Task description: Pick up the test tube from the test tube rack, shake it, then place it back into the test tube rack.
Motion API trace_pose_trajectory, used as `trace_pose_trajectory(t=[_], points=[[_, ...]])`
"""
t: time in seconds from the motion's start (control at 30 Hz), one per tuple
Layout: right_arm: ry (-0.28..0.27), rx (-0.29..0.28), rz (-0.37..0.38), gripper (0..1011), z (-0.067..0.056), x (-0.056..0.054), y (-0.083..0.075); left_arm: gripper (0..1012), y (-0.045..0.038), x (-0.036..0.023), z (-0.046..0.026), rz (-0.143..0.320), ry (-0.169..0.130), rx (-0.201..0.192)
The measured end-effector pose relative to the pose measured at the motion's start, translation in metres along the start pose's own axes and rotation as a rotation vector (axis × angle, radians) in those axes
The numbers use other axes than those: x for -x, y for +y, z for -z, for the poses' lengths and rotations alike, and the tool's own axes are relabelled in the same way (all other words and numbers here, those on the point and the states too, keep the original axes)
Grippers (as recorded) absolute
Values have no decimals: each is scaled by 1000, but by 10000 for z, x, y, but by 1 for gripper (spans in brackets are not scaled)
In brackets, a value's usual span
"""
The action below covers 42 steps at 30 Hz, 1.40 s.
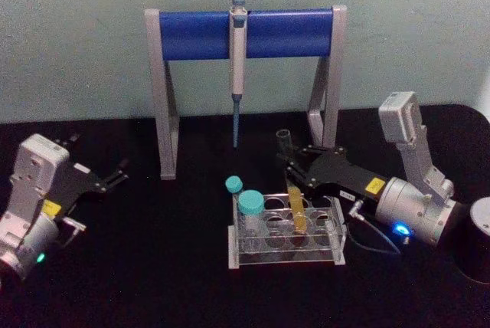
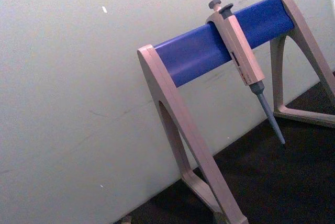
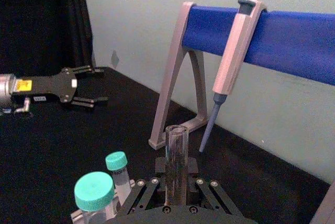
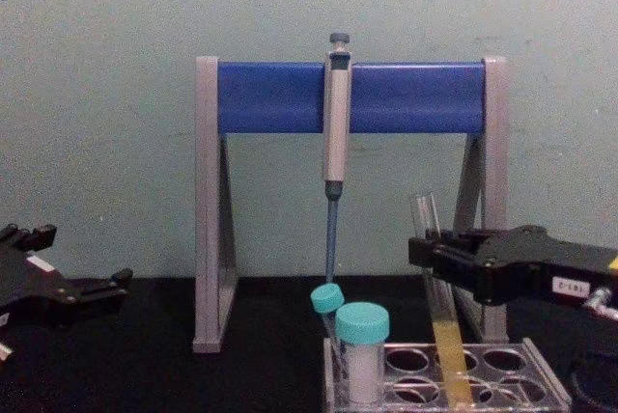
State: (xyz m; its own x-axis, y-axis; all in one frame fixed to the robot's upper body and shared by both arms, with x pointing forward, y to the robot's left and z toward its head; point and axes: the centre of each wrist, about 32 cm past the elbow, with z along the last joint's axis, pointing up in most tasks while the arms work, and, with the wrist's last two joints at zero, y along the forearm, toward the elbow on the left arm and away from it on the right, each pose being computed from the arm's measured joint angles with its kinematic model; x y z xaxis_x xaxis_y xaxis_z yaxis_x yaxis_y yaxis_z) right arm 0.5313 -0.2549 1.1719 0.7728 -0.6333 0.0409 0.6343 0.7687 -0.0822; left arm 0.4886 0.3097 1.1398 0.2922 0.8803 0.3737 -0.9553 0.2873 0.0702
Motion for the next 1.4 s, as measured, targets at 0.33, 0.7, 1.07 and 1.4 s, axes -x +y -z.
trace_pose_trajectory(t=[0.33, 0.7, 1.07, 1.4], points=[[1, -68, 1, 223, -79, 20, -86, 1001, 0, 0, 0, 0, 0, 0], [-51, -199, 15, 223, -234, 53, -208, 1001, 0, 0, 0, 0, 0, 0], [-93, -279, 76, 223, -198, 74, -282, 1001, 0, 0, 0, 0, 0, 0], [-102, -287, 108, 223, -178, 64, -268, 1001, 0, 0, 0, 0, 0, 0]])
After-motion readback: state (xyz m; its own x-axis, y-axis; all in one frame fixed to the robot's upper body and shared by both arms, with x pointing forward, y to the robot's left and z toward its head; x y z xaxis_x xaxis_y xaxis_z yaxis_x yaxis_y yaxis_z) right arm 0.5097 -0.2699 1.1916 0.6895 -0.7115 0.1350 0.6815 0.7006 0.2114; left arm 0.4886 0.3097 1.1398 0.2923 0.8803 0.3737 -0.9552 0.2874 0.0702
